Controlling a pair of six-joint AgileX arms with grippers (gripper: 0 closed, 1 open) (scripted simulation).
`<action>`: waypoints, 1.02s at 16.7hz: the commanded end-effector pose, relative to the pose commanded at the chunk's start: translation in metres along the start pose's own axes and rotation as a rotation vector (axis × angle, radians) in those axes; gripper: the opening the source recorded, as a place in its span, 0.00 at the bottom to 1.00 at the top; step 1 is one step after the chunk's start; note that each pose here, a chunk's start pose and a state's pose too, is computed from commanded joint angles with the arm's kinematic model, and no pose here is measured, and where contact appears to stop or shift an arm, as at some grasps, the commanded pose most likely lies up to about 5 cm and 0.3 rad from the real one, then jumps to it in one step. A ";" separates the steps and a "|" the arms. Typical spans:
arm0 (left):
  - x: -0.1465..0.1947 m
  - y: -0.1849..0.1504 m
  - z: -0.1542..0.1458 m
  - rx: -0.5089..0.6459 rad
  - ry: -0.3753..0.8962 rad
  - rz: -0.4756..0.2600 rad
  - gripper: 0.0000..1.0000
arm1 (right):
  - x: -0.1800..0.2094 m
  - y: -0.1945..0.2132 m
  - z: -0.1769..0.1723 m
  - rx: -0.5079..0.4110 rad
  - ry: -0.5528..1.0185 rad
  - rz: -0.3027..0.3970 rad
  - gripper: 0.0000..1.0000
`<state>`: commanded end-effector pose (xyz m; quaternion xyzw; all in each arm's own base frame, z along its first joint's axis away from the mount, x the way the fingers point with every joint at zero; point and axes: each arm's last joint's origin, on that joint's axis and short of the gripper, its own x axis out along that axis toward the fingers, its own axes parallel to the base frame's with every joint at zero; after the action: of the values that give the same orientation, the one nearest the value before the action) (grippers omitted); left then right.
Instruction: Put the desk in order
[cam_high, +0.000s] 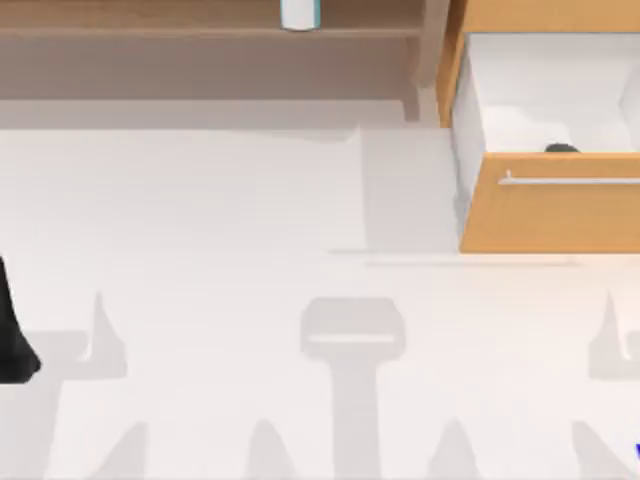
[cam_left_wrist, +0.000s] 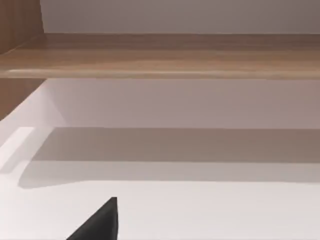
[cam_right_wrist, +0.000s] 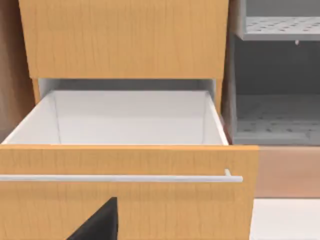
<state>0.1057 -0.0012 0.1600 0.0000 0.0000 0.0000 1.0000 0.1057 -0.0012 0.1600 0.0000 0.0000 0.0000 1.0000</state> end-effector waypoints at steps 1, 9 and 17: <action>0.000 0.000 0.000 0.000 0.000 0.000 1.00 | 0.000 0.000 0.000 0.000 0.000 0.000 1.00; 0.000 0.000 0.000 0.000 0.000 0.000 1.00 | 0.008 0.008 0.048 0.126 0.209 0.072 1.00; 0.000 0.000 0.000 0.000 0.000 0.000 1.00 | 0.108 0.032 0.147 0.290 0.703 0.035 1.00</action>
<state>0.1057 -0.0012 0.1600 0.0000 0.0000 0.0000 1.0000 0.2139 0.0307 0.3067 0.1416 0.3430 0.0171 0.9284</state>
